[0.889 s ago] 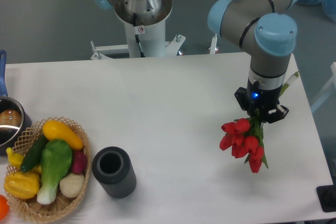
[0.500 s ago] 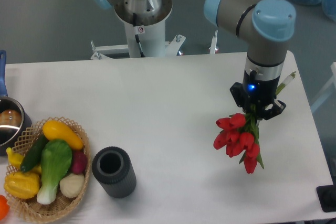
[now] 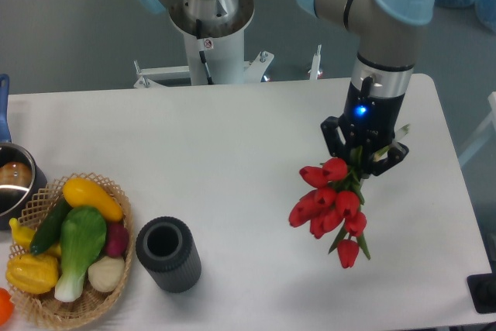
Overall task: Insert the flowers into the vase
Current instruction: 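Swing the gripper holding the red tulips toward the grey vase, then lower the tulip stems into the opening of the grey vase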
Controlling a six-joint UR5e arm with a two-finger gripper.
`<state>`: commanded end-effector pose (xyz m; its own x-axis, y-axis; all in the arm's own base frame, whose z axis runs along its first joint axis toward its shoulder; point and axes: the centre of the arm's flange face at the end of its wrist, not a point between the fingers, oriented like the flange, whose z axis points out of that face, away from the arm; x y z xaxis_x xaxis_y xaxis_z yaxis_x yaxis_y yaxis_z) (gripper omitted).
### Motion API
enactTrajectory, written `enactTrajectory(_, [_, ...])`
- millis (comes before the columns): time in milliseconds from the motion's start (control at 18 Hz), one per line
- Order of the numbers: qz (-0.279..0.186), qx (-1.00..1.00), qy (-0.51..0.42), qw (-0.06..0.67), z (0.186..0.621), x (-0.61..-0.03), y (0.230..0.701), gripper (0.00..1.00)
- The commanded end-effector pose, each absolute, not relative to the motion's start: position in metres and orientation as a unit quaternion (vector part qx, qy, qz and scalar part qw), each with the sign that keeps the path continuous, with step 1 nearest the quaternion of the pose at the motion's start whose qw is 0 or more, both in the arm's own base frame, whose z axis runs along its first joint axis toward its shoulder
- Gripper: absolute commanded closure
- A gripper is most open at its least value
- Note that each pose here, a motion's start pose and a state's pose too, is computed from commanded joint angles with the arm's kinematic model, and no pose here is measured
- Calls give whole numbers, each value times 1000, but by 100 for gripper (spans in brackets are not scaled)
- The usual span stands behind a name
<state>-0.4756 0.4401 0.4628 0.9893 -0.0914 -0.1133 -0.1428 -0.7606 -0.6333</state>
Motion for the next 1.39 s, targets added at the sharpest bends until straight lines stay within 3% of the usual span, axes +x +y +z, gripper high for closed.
enactTrajectory(500, [0, -914, 46, 403, 473, -452, 471, 100])
enactTrajectory(667, [-55, -872, 61, 482, 485, -442, 479, 100])
enactTrajectory(1056, [-149, -789, 87, 590, 495, -426, 480, 100])
enactTrajectory(1389, [-201, -745, 97, 629, 492, -418, 489, 100])
